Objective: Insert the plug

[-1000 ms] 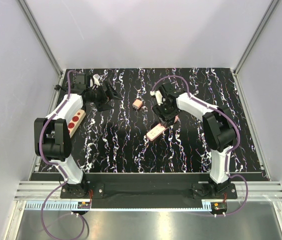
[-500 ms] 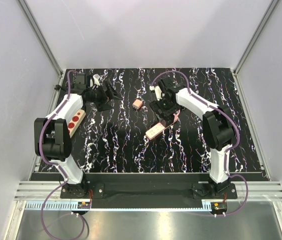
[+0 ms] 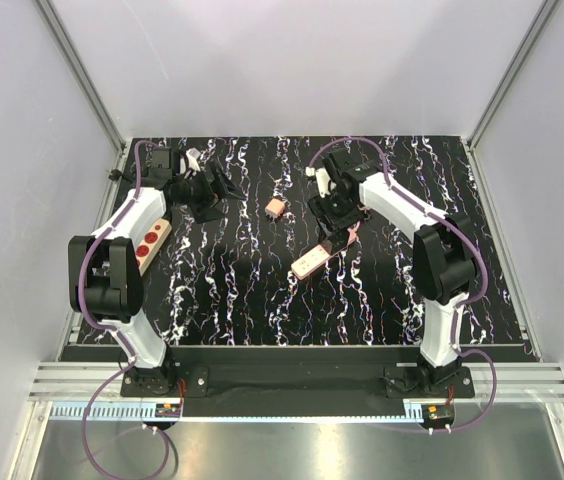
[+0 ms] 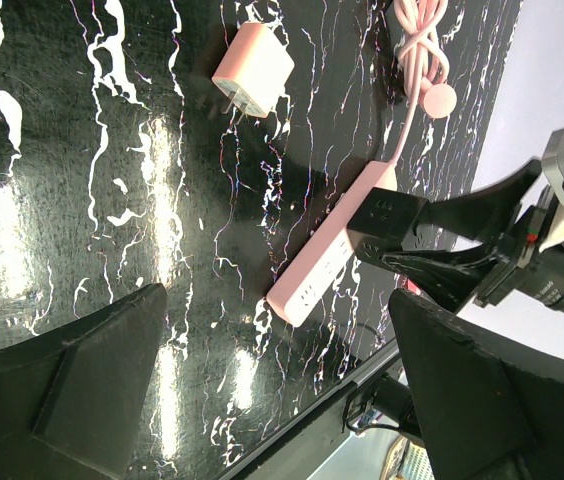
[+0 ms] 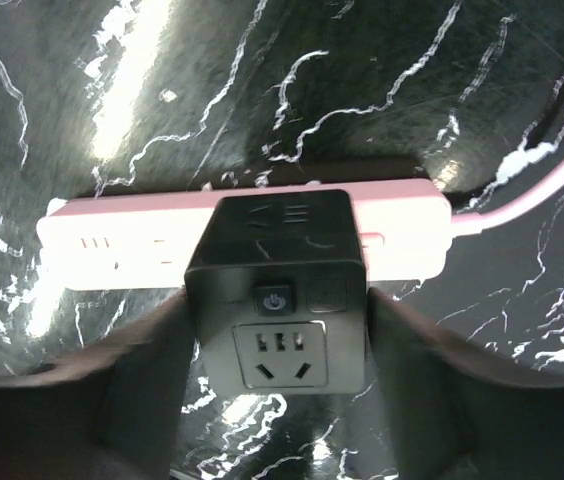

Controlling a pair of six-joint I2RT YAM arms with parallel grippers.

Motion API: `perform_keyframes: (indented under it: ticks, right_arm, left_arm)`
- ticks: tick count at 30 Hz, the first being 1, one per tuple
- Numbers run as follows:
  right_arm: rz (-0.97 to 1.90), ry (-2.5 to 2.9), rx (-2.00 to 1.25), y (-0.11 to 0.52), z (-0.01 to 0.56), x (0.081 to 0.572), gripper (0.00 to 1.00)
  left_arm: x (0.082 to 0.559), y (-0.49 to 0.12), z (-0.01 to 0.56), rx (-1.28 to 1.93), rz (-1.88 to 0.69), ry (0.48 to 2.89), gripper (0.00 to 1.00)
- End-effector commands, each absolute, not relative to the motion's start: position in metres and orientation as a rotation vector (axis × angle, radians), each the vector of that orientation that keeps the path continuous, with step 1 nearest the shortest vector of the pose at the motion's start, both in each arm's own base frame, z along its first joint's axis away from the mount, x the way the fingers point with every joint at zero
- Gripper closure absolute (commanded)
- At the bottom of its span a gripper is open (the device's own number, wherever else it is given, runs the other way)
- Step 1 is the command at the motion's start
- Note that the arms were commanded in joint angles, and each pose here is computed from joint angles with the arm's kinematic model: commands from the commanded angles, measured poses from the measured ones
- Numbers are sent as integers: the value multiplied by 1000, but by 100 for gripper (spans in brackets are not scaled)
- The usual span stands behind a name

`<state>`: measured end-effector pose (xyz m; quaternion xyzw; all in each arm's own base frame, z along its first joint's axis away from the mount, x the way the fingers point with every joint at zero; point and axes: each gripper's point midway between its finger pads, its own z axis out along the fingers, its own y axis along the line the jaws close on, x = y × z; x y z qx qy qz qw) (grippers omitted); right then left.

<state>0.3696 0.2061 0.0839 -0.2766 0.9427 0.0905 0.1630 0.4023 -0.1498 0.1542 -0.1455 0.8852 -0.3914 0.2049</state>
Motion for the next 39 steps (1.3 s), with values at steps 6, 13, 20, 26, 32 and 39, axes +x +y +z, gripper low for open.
perform_keyframes:
  ticks: [6,13,20,26,32,39]
  right_arm:
    - [335,2735,-787,205,61,349,49]
    - [312,2851,-781,195,16,323,89]
    - [239,2951,-778,195,-13,288,100]
    - [164,2978,-628,192,-25,267,100]
    - [271,3001,-536,197,-23,244,100]
    - [343,3080,-460,199,-34,223,100]
  left_arm:
    - [403,-150,171,-366,-1117,2411,1]
    - [404,-150,172,-366,-1116,2407,1]
    - [404,-149,172,-369,-1109,2408,1]
    - [405,-148,170,-376,-1104,2411,1]
    - [405,-149,168,-379,-1102,2413,1]
    - [405,-148,167,-382,-1096,2414,1]
